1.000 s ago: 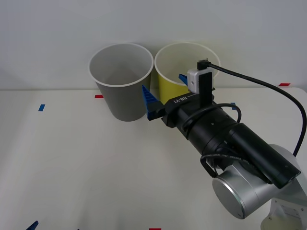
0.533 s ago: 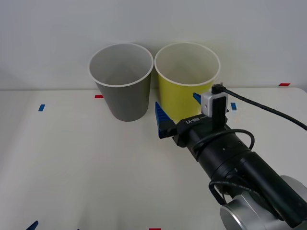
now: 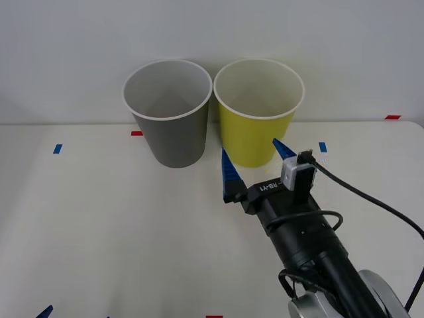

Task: Put cans in the gray bin and PET bottles in the light green bin.

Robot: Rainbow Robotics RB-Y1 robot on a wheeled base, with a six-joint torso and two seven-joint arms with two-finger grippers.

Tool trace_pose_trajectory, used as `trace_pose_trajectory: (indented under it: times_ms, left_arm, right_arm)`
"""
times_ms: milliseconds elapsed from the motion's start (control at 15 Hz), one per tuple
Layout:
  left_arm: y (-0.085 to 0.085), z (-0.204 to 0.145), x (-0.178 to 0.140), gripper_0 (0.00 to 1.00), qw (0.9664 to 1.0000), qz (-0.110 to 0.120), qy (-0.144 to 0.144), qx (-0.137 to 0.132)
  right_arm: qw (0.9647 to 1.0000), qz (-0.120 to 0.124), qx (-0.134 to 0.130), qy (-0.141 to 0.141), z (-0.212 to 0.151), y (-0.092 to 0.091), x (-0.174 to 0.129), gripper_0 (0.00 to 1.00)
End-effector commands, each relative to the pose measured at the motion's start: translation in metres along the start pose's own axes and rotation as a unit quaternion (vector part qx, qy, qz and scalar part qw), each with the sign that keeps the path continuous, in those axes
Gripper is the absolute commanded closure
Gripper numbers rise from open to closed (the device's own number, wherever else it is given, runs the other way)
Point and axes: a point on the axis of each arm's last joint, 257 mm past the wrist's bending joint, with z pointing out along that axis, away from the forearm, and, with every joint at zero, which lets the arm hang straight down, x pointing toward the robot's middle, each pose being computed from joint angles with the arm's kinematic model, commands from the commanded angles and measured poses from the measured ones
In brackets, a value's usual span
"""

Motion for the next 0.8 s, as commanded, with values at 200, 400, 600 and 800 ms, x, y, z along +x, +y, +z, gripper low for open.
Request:
trace_pose_trajectory:
  times_ms: [200, 400, 600, 800]
  left_arm:
    - [0.0, 0.0, 0.0, 0.0, 1.0, 0.0, 0.0, 0.0]
    - [0.0, 0.0, 0.0, 0.0, 1.0, 0.0, 0.0, 0.0]
    - [0.0, 0.0, 0.0, 0.0, 1.0, 0.0, 0.0, 0.0]
    - [0.0, 0.0, 0.0, 0.0, 1.0, 0.0, 0.0, 0.0]
  right_arm:
    - [0.9989, 0.005, 0.044, 0.015, -0.07, -0.026, 0.071, 0.0]
    - [0.9978, -0.034, 0.055, 0.016, -0.098, -0.046, 0.074, 0.0]
    - [0.9959, -0.043, 0.077, 0.017, -0.124, -0.062, 0.075, 0.0]
    - [0.9937, -0.041, 0.103, 0.016, -0.151, -0.073, 0.077, 0.0]
